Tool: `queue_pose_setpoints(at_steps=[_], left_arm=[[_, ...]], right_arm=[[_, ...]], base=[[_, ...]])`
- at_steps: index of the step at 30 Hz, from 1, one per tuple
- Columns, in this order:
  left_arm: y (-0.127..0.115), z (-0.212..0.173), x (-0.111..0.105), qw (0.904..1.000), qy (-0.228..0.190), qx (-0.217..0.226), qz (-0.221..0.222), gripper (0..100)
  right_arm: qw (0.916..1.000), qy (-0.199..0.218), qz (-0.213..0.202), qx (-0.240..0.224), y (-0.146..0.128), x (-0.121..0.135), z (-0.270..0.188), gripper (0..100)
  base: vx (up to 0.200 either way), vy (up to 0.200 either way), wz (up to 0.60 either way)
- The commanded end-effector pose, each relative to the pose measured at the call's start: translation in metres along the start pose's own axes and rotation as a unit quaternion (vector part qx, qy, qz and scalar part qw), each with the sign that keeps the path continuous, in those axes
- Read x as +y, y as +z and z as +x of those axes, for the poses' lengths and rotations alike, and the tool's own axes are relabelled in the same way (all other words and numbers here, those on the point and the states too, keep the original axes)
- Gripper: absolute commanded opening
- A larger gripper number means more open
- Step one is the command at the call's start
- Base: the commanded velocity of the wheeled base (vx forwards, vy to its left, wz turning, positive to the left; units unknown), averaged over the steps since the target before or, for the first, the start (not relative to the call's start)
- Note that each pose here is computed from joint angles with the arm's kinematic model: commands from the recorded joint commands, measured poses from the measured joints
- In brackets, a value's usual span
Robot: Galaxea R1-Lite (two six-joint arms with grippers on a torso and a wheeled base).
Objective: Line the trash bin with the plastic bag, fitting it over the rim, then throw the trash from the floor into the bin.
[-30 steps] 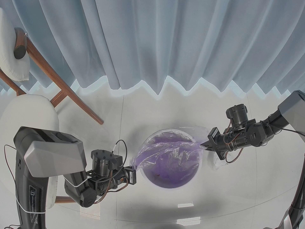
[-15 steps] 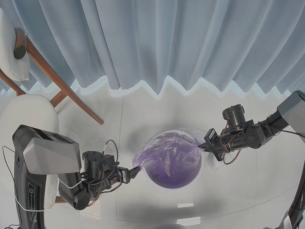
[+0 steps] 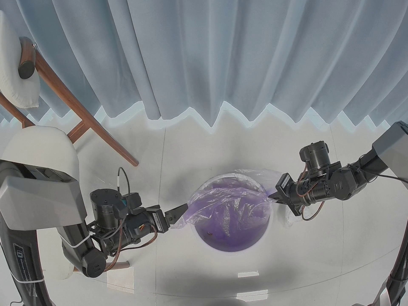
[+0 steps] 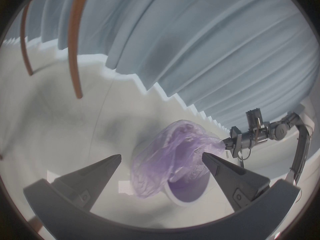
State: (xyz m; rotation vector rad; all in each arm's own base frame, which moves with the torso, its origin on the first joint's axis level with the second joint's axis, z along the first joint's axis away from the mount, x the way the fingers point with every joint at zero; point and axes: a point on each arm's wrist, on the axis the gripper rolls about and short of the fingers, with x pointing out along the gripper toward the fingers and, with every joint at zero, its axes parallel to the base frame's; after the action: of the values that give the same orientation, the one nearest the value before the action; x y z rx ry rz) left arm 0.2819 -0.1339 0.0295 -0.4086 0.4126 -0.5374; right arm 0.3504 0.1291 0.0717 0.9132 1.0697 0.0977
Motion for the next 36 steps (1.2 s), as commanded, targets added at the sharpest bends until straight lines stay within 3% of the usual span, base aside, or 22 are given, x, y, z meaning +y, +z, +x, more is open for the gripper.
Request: queue_pose_setpoints(at_steps=[1, 8, 12, 23, 24, 29, 36], left_arm=[[0.016, 0.023, -0.031, 0.9933, -0.052, -0.013, 0.103, 100], [0.022, 0.064, -0.03, 0.9835, -0.056, -0.024, 0.17, 100], [0.006, 0.073, -0.031, 0.9748, -0.061, -0.003, 0.214, 100], [-0.006, 0.078, -0.027, 0.9727, -0.068, 0.015, 0.222, 100], [-0.005, 0.078, -0.029, 0.9722, -0.071, 0.013, 0.222, 0], [0.0, 0.064, -0.041, 0.9706, -0.084, 0.012, 0.225, 0], [-0.041, 0.025, -0.055, 0.9615, -0.118, 0.101, 0.227, 0]], right_arm=[[0.9999, 0.004, -0.011, -0.006, -0.002, 0.002, -0.009, 0], [0.9996, 0.018, -0.017, -0.012, -0.004, 0.01, -0.019, 0], [0.9996, 0.02, -0.018, -0.012, -0.006, 0.01, -0.023, 0], [0.9997, 0.016, -0.016, -0.008, -0.009, 0.008, -0.023, 0], [0.9998, 0.013, -0.016, -0.006, -0.01, 0.006, -0.022, 0], [0.9997, 0.007, -0.024, -0.005, -0.013, -0.003, -0.021, 0], [0.9983, -0.018, -0.055, 0.01, -0.033, -0.032, -0.028, 0]], base=[[0.0, 0.0, 0.0], [0.0, 0.0, 0.0], [0.0, 0.0, 0.0], [0.0, 0.0, 0.0], [0.0, 0.0, 0.0], [0.0, 0.0, 0.0], [0.0, 0.0, 0.0]])
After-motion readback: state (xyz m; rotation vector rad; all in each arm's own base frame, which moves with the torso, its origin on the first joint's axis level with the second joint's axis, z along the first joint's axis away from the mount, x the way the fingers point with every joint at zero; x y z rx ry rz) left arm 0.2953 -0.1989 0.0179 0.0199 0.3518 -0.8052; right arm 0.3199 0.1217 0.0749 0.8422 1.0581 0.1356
